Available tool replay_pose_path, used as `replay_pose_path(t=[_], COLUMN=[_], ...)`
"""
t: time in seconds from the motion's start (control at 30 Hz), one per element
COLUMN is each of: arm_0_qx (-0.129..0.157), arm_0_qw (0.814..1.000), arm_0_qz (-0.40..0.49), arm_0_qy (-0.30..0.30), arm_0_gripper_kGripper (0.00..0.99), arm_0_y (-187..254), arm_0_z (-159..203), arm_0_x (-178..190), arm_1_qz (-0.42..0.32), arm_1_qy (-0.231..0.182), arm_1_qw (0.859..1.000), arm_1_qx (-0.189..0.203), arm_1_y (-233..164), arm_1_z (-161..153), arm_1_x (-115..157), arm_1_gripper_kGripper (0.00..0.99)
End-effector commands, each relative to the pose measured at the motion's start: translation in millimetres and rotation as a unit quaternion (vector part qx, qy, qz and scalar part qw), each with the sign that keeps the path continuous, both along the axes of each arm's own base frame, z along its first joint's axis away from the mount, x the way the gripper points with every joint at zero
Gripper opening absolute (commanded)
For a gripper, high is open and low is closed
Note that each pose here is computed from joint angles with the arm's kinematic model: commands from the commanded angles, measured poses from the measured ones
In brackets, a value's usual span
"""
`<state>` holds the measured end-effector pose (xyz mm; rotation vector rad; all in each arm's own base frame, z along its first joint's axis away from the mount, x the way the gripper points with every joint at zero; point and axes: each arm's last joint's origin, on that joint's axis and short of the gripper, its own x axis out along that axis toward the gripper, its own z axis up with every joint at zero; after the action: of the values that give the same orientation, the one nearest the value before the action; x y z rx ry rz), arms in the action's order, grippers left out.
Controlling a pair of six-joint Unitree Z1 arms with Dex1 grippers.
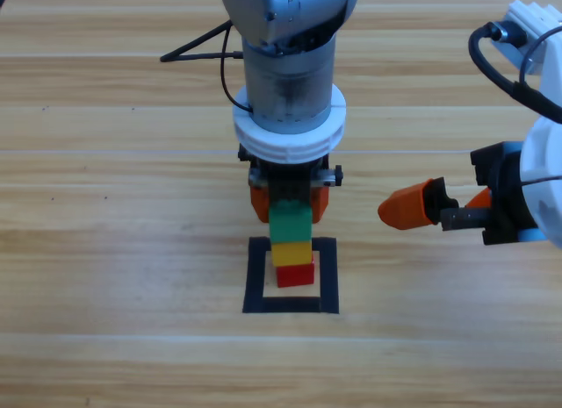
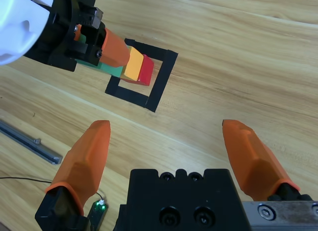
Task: Stack the blocks in the rectangular block: red at the bottom, yellow in the middle, green on top
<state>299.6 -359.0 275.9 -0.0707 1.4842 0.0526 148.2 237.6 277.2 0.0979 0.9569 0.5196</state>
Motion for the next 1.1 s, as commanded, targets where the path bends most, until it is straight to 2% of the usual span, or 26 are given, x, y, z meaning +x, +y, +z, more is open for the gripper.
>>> replay_pose_path(t=[0.03, 0.7, 0.73, 0.77, 0.8, 0.83, 0.87, 0.9, 1.1], arm_0_qx=[0.035, 0.038, 0.034, 0.031, 0.027, 0.025, 0.022, 0.02, 0.017], arm_0_qw=[0.999, 0.999, 0.999, 0.999, 0.999, 1.0, 1.0, 1.0, 1.0], arm_0_qz=[-0.01, -0.011, -0.012, -0.012, -0.011, -0.009, -0.008, -0.006, -0.005], arm_0_qy=[0.024, 0.021, 0.018, 0.015, 0.013, 0.011, 0.009, 0.007, 0.0], arm_0_gripper_kGripper=[0.0, 0.0, 0.066, 0.21, 0.436, 0.795, 0.957, 0.989, 0.99], arm_0_y=[-10, -11, -12, -13, -14, -13, -13, -12, -5], arm_0_z=[-33, -35, -33, -31, -29, -26, -23, -20, -8], arm_0_x=[-2, 0, 1, 1, 2, 1, 1, 0, -5], arm_1_qz=[-0.019, -0.021, -0.021, -0.021, -0.021, -0.021, -0.021, -0.021, -0.021], arm_1_qy=[-0.011, -0.014, -0.015, -0.015, -0.014, -0.015, -0.015, -0.015, -0.016], arm_1_qw=[1.0, 1.0, 1.0, 1.0, 1.0, 1.0, 1.0, 1.0, 1.0], arm_1_qx=[0.004, 0.004, 0.005, 0.005, 0.004, 0.006, 0.005, 0.006, 0.006], arm_1_y=[-11, -13, -13, -13, -13, -13, -13, -13, -13], arm_1_z=[1, 0, 0, 0, 0, 0, 0, 0, 1], arm_1_x=[3, 3, 3, 3, 3, 3, 2, 3, 2], arm_1_gripper_kGripper=[0.99, 0.99, 0.99, 0.99, 0.99, 0.99, 0.99, 0.99, 0.99])
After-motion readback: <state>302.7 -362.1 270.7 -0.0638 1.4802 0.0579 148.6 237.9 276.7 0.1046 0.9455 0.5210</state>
